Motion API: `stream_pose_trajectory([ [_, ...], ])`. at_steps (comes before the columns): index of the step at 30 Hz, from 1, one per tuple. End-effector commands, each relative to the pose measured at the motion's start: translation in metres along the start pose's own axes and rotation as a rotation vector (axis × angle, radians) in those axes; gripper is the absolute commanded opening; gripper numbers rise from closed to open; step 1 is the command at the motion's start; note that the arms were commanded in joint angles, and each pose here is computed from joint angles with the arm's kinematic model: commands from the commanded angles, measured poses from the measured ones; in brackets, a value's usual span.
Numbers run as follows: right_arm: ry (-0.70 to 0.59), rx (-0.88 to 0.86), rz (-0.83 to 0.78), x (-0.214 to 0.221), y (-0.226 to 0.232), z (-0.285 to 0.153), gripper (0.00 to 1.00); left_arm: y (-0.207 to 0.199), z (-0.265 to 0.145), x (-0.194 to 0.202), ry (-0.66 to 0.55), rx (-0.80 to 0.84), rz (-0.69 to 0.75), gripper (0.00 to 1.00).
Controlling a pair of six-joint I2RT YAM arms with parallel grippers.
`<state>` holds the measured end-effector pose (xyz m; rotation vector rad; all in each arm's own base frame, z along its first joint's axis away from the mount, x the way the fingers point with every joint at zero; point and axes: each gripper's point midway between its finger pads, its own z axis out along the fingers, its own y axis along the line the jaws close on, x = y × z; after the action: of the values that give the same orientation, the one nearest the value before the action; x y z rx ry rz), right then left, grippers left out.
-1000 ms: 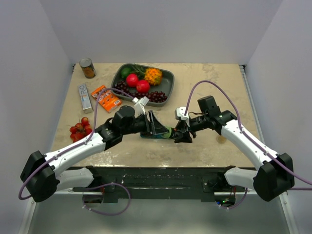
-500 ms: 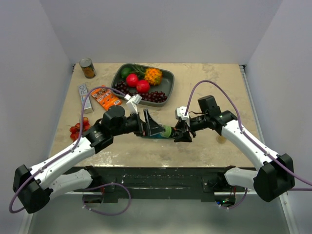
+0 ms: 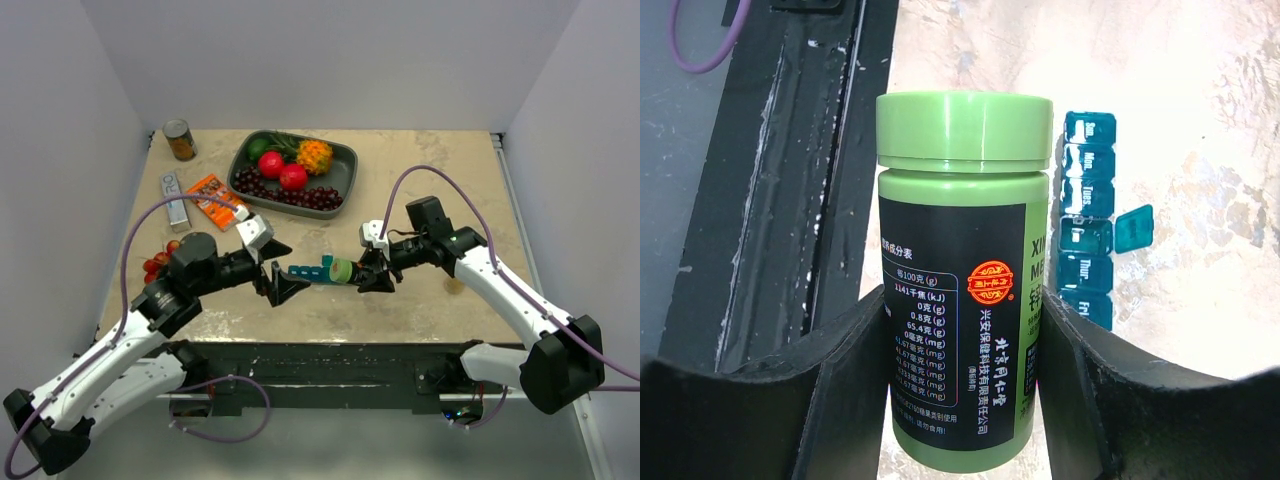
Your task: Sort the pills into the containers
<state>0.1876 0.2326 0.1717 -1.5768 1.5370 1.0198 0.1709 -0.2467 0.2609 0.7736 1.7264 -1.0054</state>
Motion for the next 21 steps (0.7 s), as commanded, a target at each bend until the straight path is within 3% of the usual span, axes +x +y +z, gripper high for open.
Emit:
stream_pose_trajectory([
  [1,-0.049,-0.022,-0.059,-0.014,0.005,-0.003,0.00,0.001,-0.003,-0.031,-0.192,0.025,0.327,1.00],
  [9,-0.054,-0.030,-0.072,-0.014,0.007,-0.003,0.00,-0.005,0.013,-0.030,-0.190,0.126,0.520,1.00],
  [21,-0.056,-0.039,-0.076,-0.013,0.008,-0.003,0.00,-0.012,0.033,-0.019,-0.175,0.246,0.553,1.00],
])
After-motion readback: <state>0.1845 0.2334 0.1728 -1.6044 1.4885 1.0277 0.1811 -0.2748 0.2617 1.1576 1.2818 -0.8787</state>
